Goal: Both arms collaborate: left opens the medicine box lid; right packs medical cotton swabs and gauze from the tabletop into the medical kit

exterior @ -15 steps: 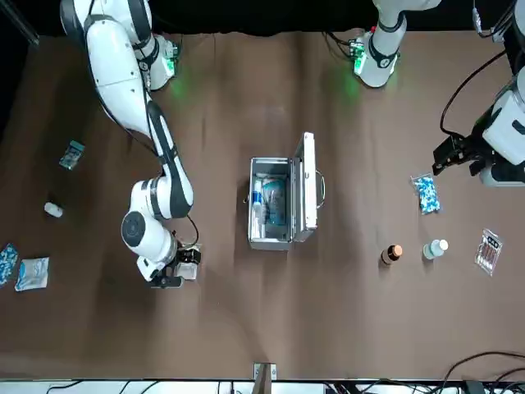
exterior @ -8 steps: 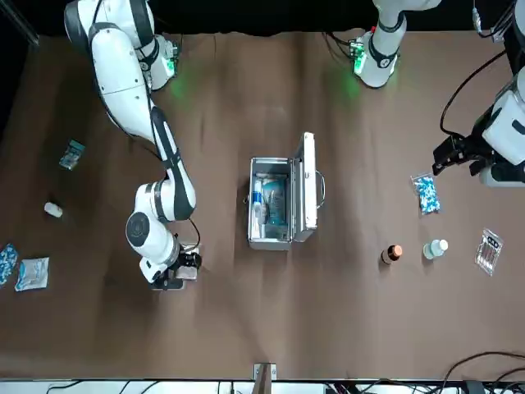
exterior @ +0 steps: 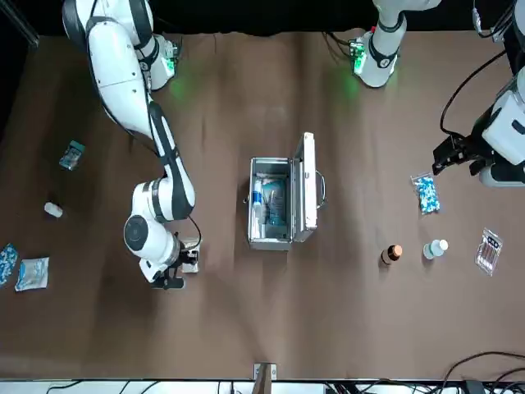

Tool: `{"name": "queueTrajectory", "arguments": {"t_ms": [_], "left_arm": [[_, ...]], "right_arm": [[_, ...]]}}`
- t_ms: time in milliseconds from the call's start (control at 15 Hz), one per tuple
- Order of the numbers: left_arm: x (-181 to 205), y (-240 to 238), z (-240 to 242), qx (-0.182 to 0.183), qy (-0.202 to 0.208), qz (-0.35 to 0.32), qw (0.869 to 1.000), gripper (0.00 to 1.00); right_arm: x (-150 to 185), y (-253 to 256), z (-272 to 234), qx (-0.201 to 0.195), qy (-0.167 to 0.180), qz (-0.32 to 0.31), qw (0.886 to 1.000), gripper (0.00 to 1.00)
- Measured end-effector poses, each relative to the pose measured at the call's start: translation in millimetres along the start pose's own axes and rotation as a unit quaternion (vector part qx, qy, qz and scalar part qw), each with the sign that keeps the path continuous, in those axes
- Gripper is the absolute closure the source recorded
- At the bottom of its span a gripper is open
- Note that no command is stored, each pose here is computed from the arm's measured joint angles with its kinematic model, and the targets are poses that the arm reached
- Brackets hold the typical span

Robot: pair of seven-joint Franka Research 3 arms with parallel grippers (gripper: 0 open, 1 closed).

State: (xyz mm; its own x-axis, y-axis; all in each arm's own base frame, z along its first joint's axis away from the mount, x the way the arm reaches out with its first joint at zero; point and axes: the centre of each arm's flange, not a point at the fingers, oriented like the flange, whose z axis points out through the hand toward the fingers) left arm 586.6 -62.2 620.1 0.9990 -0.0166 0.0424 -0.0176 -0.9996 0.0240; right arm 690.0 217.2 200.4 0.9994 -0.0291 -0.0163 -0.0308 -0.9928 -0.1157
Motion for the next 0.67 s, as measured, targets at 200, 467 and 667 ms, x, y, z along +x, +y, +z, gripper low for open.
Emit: {"name": "queueTrajectory", "arguments": {"t_ms": [200, 467, 667], "left_arm": [[0.0, 0.0, 0.1, 0.0, 0.0, 0.0, 1.0, 0.0], [0.0, -0.1, 0.1, 0.0, 0.0, 0.003, 1.0, 0.0], [0.0, -0.1, 0.1, 0.0, 0.0, 0.005, 1.0, 0.0]], "right_arm": [[-4.7, -45.6, -62.6, 0.015, -0.034, 0.029, 0.999, 0.76], [-34.0, -120.6, -114.3, 0.04, -0.03, 0.042, 0.998, 0.78], [-69.0, -182.4, -122.7, 0.074, -0.048, 0.052, 0.995, 0.77]]}}
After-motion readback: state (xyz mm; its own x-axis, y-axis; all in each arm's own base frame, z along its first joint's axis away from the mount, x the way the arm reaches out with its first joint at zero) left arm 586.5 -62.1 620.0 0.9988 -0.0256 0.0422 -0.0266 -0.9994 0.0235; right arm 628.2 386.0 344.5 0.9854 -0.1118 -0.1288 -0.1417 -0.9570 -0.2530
